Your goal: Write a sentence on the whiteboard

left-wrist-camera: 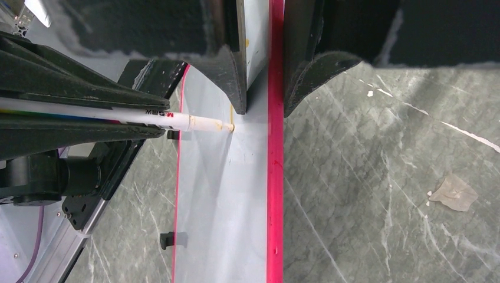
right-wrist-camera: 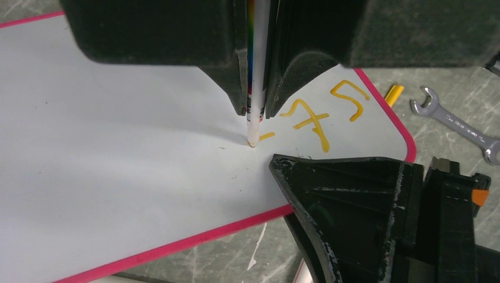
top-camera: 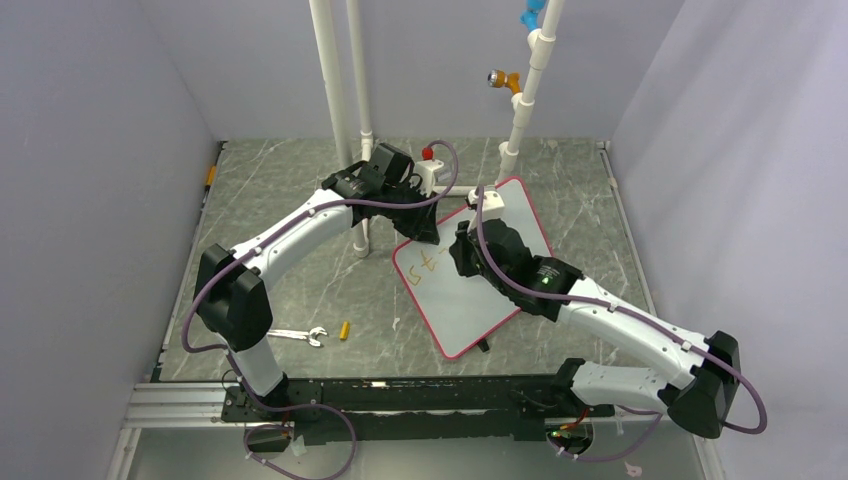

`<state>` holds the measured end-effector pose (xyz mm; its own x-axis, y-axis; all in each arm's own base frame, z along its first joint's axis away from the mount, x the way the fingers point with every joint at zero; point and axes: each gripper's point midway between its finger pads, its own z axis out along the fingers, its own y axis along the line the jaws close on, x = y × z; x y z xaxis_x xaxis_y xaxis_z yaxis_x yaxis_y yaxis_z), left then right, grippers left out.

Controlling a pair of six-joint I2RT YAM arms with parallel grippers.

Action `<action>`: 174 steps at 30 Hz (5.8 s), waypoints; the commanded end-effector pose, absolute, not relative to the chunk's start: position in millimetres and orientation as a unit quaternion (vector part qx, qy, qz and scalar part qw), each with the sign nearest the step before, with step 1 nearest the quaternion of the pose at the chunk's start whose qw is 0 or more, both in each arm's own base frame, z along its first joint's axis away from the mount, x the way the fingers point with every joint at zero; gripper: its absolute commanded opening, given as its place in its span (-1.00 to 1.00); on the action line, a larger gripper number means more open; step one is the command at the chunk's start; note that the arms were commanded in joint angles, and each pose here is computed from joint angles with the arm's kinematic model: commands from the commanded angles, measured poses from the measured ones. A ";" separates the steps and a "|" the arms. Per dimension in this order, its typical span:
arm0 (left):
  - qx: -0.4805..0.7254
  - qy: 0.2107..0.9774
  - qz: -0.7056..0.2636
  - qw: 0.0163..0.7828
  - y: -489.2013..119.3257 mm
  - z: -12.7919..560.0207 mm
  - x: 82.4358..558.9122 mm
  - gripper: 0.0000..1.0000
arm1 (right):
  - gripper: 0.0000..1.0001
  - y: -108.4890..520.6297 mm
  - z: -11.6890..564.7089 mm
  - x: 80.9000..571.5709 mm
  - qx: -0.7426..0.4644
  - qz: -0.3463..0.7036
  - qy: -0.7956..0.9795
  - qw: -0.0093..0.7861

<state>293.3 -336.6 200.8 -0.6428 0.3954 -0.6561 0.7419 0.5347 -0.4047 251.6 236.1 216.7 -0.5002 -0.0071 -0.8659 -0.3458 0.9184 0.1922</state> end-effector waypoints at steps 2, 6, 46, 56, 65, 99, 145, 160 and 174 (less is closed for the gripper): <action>0.361 0.815 -0.338 0.302 -337.7 225.9 298.4 -1.00 | -1.00 253.7 241.2 257.9 -0.106 0.212 0.829 0.507; 0.360 0.815 -0.339 0.301 -337.8 226.2 298.4 -1.00 | -1.00 258.4 241.4 257.1 -0.111 0.220 0.827 0.505; 0.361 0.813 -0.339 0.307 -338.6 230.5 298.2 -1.00 | -1.00 218.7 238.0 244.4 -0.076 0.155 0.846 0.504; 0.363 0.813 -0.336 0.308 -338.0 231.4 296.9 -1.00 | -1.00 220.7 280.0 252.7 -0.074 0.169 0.820 0.542; 0.365 0.812 -0.334 0.311 -337.4 233.0 296.2 -1.00 | -1.00 231.3 264.1 257.1 -0.073 0.174 0.829 0.527; 0.369 0.809 -0.334 0.311 -338.5 234.3 293.9 -1.00 | -1.00 212.6 188.5 236.4 -0.063 0.156 0.872 0.459; 0.370 0.810 -0.332 0.311 -338.3 232.9 293.9 -1.00 | -1.00 223.5 244.0 279.8 -0.046 0.154 0.846 0.509; 0.369 0.810 -0.331 0.312 -337.8 233.5 294.3 -1.00 | -1.00 205.4 213.2 262.5 -0.038 0.145 0.867 0.475; 0.370 0.810 -0.331 0.313 -337.5 234.7 294.0 -1.00 | -1.00 218.2 217.4 251.2 -0.054 0.194 0.862 0.465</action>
<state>289.3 -336.5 203.5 -0.6345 0.4031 -0.6595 0.7471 0.5385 -0.3897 254.6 206.6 207.8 -0.5631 0.0647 -0.8238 -0.2257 0.9470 0.2286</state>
